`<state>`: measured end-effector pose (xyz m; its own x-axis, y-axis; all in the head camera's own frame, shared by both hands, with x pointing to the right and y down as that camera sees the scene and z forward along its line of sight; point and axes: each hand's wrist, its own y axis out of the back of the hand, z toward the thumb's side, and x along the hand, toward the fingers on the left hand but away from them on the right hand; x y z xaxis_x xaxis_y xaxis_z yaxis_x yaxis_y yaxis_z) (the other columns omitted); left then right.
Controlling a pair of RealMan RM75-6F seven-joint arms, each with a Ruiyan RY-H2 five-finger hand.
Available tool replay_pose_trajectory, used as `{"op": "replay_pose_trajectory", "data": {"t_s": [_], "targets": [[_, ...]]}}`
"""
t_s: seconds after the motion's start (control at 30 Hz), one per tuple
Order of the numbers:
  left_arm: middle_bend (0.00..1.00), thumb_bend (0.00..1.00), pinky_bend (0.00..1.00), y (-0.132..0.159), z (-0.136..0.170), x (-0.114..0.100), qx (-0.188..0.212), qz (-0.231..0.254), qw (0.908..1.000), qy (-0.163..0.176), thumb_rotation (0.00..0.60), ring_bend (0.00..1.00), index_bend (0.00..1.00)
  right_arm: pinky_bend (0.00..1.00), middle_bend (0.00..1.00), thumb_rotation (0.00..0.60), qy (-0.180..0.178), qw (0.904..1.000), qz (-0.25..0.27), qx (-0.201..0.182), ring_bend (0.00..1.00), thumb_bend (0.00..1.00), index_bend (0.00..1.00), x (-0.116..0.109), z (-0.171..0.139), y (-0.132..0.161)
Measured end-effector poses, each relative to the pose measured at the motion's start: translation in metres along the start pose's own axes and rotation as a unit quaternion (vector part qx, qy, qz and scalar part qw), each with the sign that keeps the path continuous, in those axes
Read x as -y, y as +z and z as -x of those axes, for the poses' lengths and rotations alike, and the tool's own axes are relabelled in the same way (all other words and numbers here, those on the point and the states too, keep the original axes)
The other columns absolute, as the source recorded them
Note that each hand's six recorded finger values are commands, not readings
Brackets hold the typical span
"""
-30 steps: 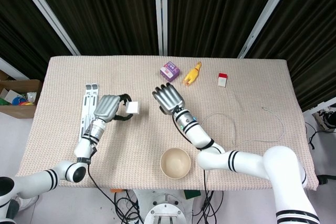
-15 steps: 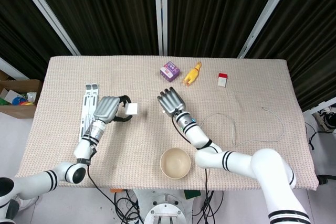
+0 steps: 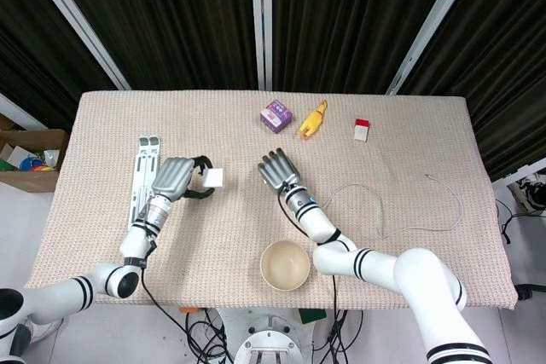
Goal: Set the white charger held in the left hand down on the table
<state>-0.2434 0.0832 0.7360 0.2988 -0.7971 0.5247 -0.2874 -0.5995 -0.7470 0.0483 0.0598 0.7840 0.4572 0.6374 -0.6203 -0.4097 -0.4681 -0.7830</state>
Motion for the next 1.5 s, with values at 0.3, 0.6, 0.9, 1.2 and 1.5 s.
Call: {"op": "replay_pose_trajectory", "data": {"t_s": [0.3, 0.6, 0.9, 1.2, 1.5], "targets": [[0.53, 0.21, 0.92, -0.002, 0.0, 0.0, -0.001, 0.0, 1.0, 0.001, 0.538, 0.7, 0.57, 0.34, 0.35, 0.6, 0.001, 1.0, -0.002, 0.0, 0.26, 0.38, 0.53, 0.003, 0.002, 0.002], [0.52, 0.21, 0.92, -0.003, 0.002, -0.001, -0.003, 0.0, 1.0, 0.0, 0.539, 0.7, 0.57, 0.34, 0.36, 0.6, 0.0, 1.0, -0.007, -0.001, 0.26, 0.39, 0.55, 0.003, 0.004, 0.004], [0.52, 0.21, 0.92, -0.005, 0.003, -0.001, -0.004, 0.0, 1.0, 0.0, 0.536, 0.7, 0.57, 0.34, 0.36, 0.6, 0.004, 1.0, -0.007, 0.004, 0.26, 0.42, 0.56, 0.007, 0.004, 0.003], [0.52, 0.21, 0.92, -0.004, 0.002, 0.0, -0.004, -0.001, 1.0, -0.001, 0.535, 0.7, 0.57, 0.35, 0.36, 0.6, 0.003, 1.0, -0.008, 0.005, 0.26, 0.44, 0.62, 0.007, 0.004, 0.002], [0.52, 0.21, 0.92, -0.004, 0.001, -0.005, -0.002, -0.006, 1.0, 0.003, 0.536, 0.7, 0.57, 0.4, 0.47, 0.6, -0.029, 0.9994, 0.017, 0.01, 0.35, 0.54, 0.73, -0.01, -0.003, -0.004]]}}
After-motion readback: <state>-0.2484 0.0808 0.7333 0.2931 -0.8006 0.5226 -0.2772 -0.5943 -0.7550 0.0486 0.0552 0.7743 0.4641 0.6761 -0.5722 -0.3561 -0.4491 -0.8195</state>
